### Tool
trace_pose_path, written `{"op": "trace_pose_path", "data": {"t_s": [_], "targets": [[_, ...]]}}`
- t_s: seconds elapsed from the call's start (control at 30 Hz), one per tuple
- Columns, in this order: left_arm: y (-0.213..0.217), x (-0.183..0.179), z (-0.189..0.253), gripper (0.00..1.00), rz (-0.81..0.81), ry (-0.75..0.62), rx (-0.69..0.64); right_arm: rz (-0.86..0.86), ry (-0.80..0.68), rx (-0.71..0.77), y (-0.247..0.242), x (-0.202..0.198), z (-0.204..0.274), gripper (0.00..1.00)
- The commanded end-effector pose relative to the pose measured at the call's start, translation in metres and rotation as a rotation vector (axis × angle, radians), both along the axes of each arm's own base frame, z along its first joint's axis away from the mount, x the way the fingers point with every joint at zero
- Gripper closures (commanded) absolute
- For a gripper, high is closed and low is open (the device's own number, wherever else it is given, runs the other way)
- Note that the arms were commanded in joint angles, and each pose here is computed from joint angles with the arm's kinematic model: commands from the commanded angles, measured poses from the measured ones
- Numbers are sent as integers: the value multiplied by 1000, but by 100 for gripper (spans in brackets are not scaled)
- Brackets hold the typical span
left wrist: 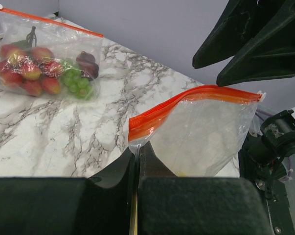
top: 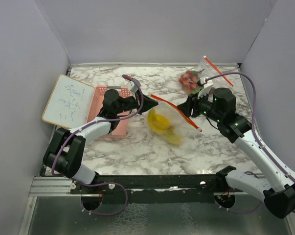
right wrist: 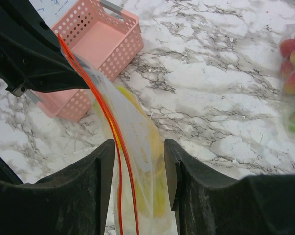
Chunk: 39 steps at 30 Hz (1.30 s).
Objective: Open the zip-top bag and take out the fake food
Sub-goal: Unzip the zipper food storage bag at the center of the board.
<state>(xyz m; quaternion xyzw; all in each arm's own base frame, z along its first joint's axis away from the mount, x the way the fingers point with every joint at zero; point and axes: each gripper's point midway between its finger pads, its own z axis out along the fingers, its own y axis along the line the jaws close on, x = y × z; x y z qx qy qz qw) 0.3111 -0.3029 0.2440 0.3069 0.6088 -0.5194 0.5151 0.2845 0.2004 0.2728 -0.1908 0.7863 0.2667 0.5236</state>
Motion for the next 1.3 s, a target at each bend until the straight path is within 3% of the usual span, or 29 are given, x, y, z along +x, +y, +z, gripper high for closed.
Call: {"op": "trace_pose_path", "data": {"t_s": [0.0, 0.3, 0.93, 1.27], "targets": [[0, -8, 16, 100, -25, -59, -12, 54, -41, 17, 5, -9, 8, 55], [-1, -9, 21, 100, -28, -68, -17, 44, 11, -19, 3, -8, -19, 55], [0, -14, 17, 100, -45, -63, -11, -7, -35, 2, 0, 3, 16, 55], [0, -14, 18, 100, -47, -68, -11, 10, 9, -20, -1, -4, -14, 54]]}}
